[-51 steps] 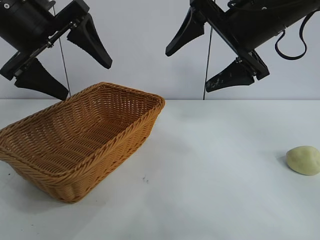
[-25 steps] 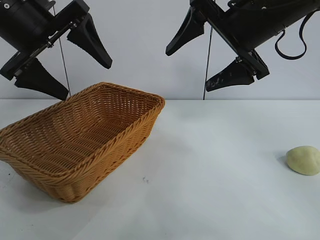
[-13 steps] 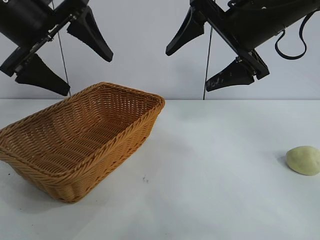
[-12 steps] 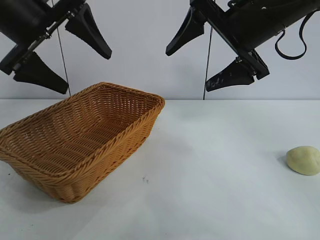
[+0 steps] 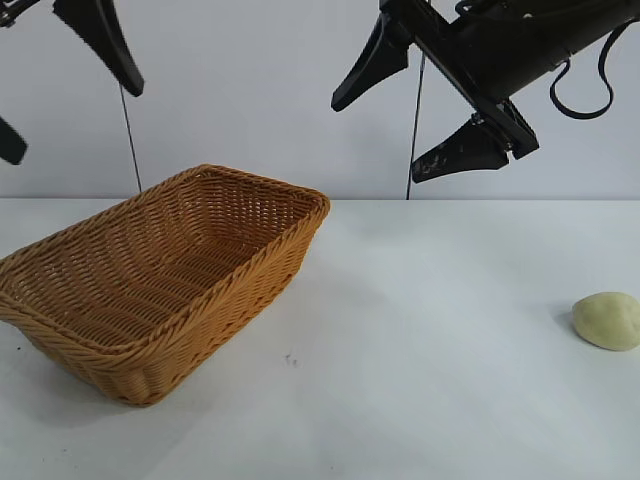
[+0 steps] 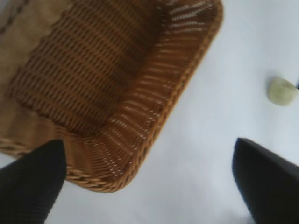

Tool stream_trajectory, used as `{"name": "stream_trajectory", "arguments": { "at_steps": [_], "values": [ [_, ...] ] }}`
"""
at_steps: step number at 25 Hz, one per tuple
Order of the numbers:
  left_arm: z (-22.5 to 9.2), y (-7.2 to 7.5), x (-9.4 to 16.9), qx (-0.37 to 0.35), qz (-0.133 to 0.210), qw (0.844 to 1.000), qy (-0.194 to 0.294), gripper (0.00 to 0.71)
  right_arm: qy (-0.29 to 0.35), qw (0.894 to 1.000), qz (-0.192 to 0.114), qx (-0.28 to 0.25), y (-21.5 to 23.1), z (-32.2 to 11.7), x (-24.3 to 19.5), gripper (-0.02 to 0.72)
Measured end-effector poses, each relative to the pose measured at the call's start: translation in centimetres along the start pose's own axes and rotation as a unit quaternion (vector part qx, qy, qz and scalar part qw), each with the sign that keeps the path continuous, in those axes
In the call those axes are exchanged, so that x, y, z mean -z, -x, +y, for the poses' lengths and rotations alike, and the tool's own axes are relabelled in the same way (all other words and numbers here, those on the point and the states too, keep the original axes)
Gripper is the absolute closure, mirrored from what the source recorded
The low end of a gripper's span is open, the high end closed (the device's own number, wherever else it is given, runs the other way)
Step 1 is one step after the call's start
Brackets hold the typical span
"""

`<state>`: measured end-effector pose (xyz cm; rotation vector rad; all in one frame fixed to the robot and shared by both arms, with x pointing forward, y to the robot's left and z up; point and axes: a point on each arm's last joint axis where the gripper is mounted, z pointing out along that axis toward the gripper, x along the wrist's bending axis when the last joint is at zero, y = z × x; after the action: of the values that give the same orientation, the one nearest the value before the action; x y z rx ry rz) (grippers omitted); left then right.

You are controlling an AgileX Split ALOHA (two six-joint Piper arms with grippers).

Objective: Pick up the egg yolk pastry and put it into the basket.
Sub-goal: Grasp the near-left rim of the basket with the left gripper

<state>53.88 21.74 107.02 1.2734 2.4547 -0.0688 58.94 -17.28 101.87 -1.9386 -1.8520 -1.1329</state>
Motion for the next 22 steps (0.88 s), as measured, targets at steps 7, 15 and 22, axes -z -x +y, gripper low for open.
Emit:
{"name": "stream_trajectory", "arguments": {
  "at_steps": [7,15,22],
  "values": [
    [-0.1,-0.9,-1.0,0.084,0.023,0.996,0.012,0.018,0.0,1.0,0.0,0.0,0.0,0.0,0.0,0.008],
    [-2.5,-3.4,-5.3,0.146,0.019,0.988,-0.038,0.018,-0.001,1.0,0.001,0.0,0.0,0.0,0.0,0.008],
    [-3.3,-5.1,-7.3,0.156,0.016,0.987,-0.024,0.018,-0.002,1.0,0.001,0.0,0.0,0.0,0.0,0.008]
  ]
}}
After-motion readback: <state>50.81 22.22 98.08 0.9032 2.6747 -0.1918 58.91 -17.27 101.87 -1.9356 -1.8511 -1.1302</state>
